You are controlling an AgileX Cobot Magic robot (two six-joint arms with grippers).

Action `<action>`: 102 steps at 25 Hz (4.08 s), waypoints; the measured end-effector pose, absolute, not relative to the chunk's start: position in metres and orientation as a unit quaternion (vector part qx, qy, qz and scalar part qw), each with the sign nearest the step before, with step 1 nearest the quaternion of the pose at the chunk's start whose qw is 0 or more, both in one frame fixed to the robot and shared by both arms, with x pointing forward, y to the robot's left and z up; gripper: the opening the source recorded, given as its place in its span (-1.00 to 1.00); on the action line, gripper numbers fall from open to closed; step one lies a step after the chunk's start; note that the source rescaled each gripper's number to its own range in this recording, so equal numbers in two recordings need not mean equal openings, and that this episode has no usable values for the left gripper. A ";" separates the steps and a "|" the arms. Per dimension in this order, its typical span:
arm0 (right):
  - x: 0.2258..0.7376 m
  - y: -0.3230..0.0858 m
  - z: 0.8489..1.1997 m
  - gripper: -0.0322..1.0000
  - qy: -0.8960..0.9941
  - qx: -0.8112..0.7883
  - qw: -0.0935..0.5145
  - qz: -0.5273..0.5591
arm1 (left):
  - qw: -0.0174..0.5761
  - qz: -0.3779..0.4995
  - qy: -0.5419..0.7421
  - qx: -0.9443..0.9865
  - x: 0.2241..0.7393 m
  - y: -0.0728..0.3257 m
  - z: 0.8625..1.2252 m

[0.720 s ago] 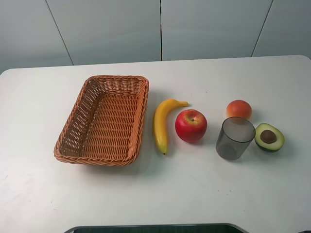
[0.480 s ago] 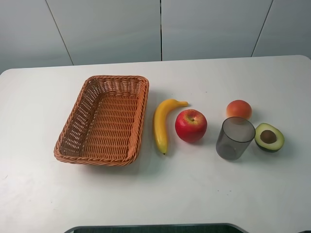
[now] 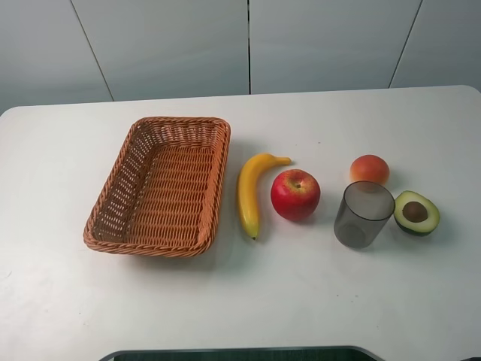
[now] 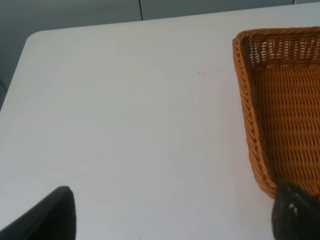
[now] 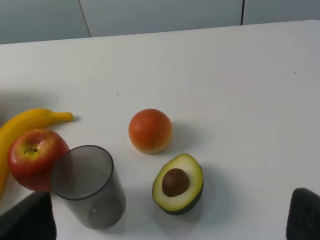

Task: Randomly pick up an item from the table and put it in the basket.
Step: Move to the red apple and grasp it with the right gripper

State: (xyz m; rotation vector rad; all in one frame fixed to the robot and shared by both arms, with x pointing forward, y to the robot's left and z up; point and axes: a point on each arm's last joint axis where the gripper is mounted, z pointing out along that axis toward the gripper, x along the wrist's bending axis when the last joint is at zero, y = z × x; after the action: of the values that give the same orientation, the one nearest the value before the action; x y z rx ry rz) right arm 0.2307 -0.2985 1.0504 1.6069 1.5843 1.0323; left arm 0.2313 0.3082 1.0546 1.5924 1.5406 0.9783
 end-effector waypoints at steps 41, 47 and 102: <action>0.279 -0.297 1.078 1.00 0.677 0.587 0.316 0.311 | 0.352 0.378 0.596 0.615 0.231 0.308 1.055; 0.354 -0.282 1.082 1.00 0.800 0.504 0.239 0.223 | 0.352 0.378 0.596 0.615 0.231 0.308 1.055; 0.533 -0.107 0.913 1.00 0.985 0.168 0.001 0.047 | 0.352 0.378 0.595 0.616 0.231 0.308 1.055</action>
State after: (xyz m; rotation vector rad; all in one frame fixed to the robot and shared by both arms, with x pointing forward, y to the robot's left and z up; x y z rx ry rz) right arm 0.5334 -0.1074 0.9130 0.5284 3.0915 0.1464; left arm 0.2313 0.3082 1.0546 1.5928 1.5403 0.9786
